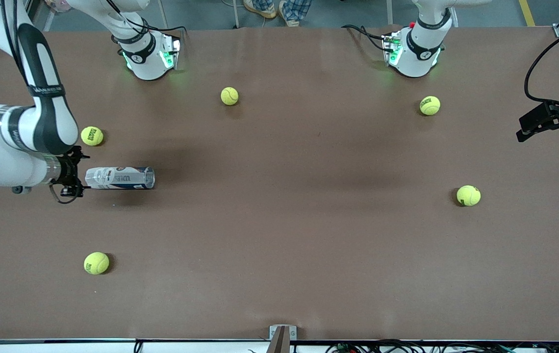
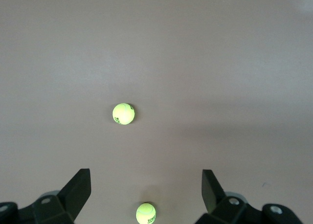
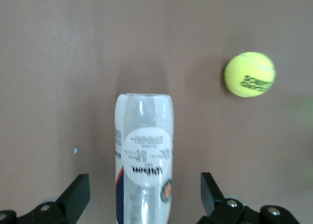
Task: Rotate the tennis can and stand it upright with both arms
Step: 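Reach the right gripper to the lying can and grasp its end, then lift the can with the right gripper and carry it toward mid-table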
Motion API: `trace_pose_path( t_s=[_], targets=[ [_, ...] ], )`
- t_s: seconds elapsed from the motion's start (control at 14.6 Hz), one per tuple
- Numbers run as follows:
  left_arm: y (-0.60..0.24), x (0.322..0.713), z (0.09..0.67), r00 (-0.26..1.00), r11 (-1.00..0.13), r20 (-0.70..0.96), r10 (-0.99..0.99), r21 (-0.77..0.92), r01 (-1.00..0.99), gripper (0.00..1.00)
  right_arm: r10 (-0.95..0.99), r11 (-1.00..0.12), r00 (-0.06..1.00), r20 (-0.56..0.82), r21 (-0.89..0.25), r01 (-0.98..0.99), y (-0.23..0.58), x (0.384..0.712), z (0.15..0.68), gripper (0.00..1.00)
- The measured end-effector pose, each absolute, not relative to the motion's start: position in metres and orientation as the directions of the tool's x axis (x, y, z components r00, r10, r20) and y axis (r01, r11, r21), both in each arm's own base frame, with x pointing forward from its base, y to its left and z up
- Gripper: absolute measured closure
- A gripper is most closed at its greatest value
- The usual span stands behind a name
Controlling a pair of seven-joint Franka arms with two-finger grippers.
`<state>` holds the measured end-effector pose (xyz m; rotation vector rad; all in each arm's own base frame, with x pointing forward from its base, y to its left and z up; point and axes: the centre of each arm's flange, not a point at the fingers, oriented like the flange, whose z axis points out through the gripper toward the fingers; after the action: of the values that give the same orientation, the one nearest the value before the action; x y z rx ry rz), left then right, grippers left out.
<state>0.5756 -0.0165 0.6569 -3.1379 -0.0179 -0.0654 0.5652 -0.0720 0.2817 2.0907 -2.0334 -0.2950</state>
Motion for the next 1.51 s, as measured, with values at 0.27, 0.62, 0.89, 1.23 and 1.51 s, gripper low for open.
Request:
trace_pose_path(
  t_s=[0.27,0.62,0.89,1.23,1.51],
  targets=[
    [-0.016,0.576,0.657,0.999,-1.000,0.042,0.009,-0.003,0.010,0.00,-1.000,-0.023,0.026,0.008,0.280,-0.960,-0.075,0.559,0.236,0.00],
    [-0.016,0.576,0.657,0.999,-1.000,0.042,0.009,-0.003,0.009,0.00,-1.000,-0.022,0.026,0.011,0.259,-0.966,-0.075,0.548,0.213,0.00],
    [-0.016,0.576,0.657,0.999,-1.000,0.042,0.010,-0.003,0.010,0.00,-1.000,-0.022,0.026,0.011,0.255,-0.967,-0.074,0.537,0.196,0.00],
    [-0.015,0.576,0.657,0.999,-1.000,0.042,0.010,-0.003,0.010,0.00,-1.000,-0.026,0.030,0.009,0.269,-0.963,-0.073,0.535,0.188,0.12],
    [-0.015,0.576,0.657,0.999,-1.000,0.042,0.010,-0.003,0.011,0.00,-0.999,-0.033,0.036,0.003,0.301,-0.953,-0.069,0.535,0.193,0.31]
  ],
)
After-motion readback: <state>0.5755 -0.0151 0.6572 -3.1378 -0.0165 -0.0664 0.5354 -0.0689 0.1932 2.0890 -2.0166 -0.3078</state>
